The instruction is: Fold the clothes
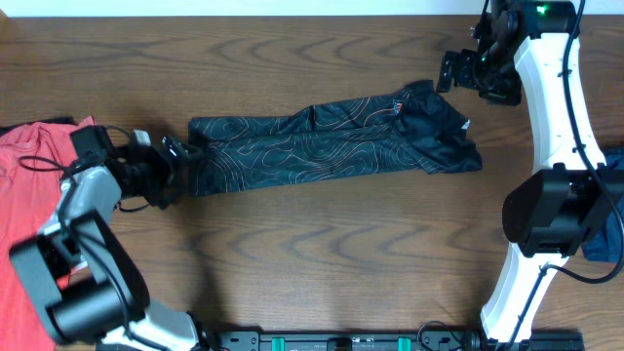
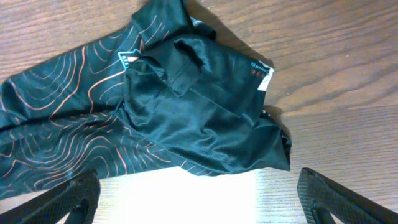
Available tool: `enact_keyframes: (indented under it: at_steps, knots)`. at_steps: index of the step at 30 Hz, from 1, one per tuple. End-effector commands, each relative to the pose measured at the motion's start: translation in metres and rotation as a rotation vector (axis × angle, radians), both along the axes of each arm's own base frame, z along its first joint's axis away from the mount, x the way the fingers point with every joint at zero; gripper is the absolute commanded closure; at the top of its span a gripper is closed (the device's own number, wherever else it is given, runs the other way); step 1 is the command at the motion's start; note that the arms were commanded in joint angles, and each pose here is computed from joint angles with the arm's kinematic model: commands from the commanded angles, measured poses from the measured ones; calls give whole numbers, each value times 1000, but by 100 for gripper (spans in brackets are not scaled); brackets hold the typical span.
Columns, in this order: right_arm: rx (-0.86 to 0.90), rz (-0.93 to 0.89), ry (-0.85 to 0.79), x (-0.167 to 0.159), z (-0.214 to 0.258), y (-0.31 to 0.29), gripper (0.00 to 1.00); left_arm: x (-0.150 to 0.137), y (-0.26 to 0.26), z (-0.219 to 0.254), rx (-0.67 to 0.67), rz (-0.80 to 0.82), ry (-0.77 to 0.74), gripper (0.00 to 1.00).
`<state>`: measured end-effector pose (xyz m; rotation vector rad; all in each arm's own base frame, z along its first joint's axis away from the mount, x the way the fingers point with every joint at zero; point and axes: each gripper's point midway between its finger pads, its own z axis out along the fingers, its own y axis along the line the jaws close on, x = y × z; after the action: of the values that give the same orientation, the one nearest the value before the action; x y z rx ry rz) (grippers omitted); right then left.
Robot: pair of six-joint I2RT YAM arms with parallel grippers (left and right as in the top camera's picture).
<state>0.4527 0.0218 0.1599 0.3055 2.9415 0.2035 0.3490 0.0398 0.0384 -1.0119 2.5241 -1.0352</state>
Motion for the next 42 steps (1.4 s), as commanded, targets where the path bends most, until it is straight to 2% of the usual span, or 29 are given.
enact_keyframes:
  at_steps: [1,10,11,12,13,18,19,20,31,42]
  knots:
    - [18,31,6,-2,-1,6,1,-5,-9,-19,-53,-43,28,9]
    - [19,33,2,-1,-1,7,1,-2,-9,-49,-57,-62,44,10]
    - [19,35,2,-1,-1,8,1,-2,-10,-52,-58,-65,45,12]
    - [19,36,2,-1,-1,9,1,-1,-12,-55,-58,-70,46,19]
    - [19,38,1,-1,-1,9,1,0,-15,-60,-59,-78,47,30]
    - [19,50,2,-2,-1,15,1,5,-29,-73,-68,-99,60,75]
    - [19,53,3,-2,-1,16,1,7,-32,-74,-68,-103,59,88]
    - [19,55,3,-2,-1,17,1,8,-33,-74,-65,-107,55,94]
    - [19,69,6,-4,-1,23,1,9,-37,-60,-53,-121,37,94]
    - [19,69,5,-3,-1,23,1,29,-63,22,56,-181,-154,94]
